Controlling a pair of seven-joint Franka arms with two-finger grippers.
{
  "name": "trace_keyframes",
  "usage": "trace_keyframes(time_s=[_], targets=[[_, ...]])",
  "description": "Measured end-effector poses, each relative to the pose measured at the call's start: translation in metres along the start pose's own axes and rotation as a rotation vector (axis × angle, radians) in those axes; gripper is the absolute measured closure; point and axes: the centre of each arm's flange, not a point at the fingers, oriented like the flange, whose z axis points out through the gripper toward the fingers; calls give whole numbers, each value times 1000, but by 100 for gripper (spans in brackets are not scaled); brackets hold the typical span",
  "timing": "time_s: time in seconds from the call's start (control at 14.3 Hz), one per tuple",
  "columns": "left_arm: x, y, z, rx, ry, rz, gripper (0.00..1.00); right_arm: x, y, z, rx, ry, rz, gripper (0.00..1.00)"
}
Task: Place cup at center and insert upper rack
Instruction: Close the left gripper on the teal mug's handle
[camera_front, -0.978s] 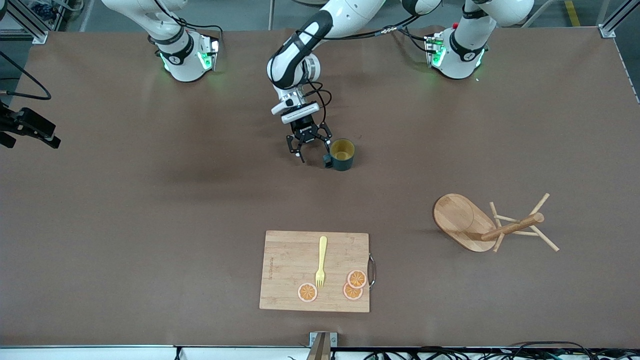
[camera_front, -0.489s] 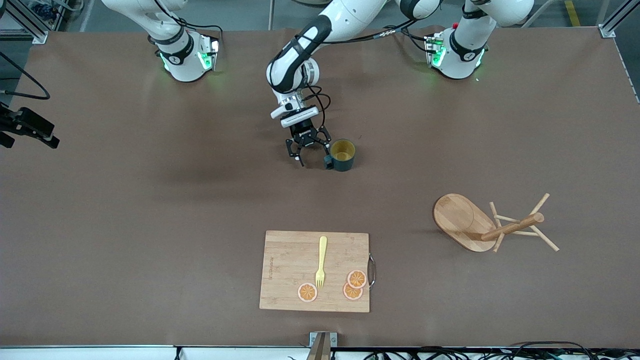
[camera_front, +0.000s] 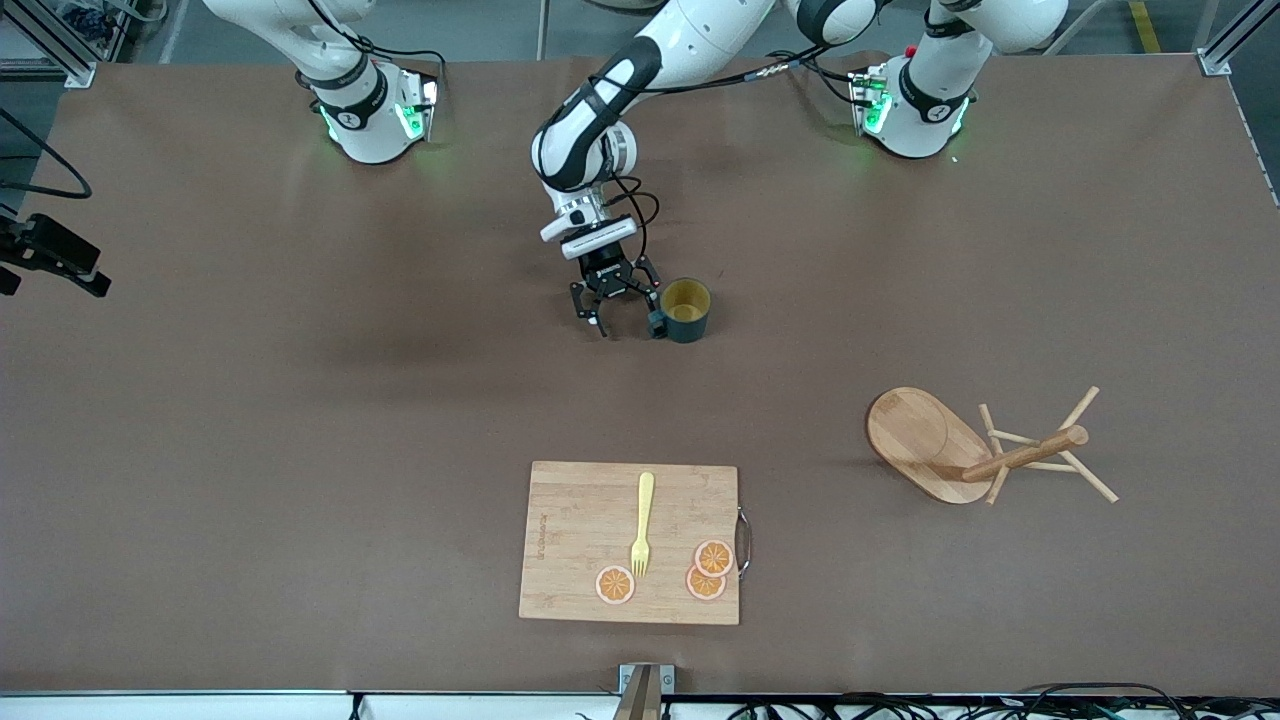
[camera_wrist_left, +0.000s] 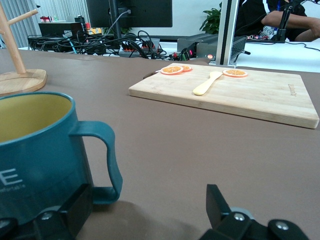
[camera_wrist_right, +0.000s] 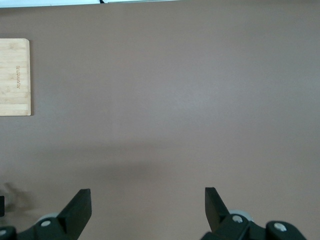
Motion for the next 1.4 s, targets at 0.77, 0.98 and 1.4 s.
trace_keyframes(time_s=[0.77,0.98,1.4], targets=[[3,1,18,2,9,1,20,1,-4,2,-1,-2,-14,0],[4,1,20,4,7,0,52,1,-4,2,-3,-6,-14,0],[5,2,21,5,7,-3,65,1,-4,2,-3,-6,-14,0]])
